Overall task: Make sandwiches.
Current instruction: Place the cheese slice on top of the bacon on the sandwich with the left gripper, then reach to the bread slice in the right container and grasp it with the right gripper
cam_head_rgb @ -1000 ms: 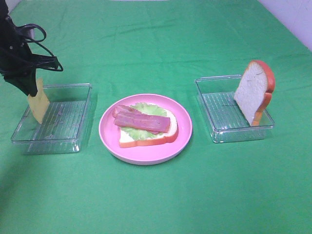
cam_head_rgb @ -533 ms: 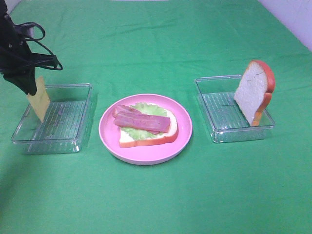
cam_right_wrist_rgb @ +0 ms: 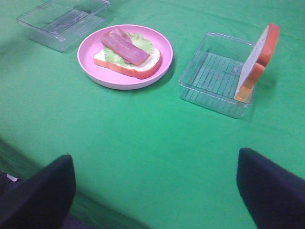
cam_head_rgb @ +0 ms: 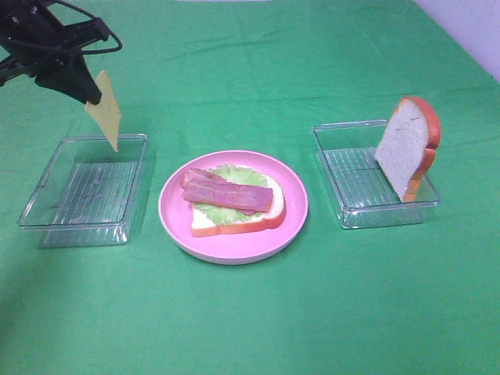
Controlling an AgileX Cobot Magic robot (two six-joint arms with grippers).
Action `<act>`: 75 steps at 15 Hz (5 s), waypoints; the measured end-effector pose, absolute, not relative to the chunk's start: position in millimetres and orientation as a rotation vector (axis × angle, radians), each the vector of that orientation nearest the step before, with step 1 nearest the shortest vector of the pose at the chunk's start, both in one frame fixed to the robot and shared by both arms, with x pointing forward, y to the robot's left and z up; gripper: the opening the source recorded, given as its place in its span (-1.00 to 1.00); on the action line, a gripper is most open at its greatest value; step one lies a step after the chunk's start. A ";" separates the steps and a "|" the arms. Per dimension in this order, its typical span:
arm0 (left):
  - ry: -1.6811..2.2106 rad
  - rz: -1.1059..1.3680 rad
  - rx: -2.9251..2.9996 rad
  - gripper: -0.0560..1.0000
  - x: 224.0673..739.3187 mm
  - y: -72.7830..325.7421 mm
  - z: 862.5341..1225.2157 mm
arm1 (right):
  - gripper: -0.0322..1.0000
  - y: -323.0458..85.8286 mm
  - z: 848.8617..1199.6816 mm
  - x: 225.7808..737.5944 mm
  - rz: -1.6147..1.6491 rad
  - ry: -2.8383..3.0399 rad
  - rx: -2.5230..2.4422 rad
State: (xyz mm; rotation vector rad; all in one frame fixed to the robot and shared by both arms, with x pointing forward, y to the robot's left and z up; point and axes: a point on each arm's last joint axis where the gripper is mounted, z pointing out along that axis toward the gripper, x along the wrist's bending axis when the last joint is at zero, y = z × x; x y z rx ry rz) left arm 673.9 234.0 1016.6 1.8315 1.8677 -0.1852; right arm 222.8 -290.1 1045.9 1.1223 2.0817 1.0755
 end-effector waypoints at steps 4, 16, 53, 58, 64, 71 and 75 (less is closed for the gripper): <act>1.650 -0.304 1.797 -0.88 670.4 185.3 1026.9 | 0.69 -290.1 1045.9 222.8 1.076 2.082 1.122; 1.538 -0.549 1.998 -0.88 646.4 72.4 950.2 | 0.69 -290.1 1045.9 222.8 1.076 2.082 1.122; 1.515 0.214 2.188 0.53 462.5 196.5 1151.7 | 0.69 -290.1 1045.9 222.8 1.076 2.082 1.122; 1.512 0.236 2.161 0.53 379.4 231.7 1105.1 | 0.69 -290.1 1045.9 222.8 1.076 2.082 1.122; 1.355 0.462 1.968 0.53 290.1 273.2 1075.7 | 0.63 -282.7 1063.2 249.4 1.106 2.033 1.165; 1.207 0.638 1.770 0.53 247.5 293.9 1061.0 | 0.47 -250.0 1086.0 362.0 1.041 2.039 1.382; 1.212 0.649 1.779 0.53 245.8 295.7 1056.7 | 0.43 -225.4 1077.6 458.1 0.713 2.172 1.646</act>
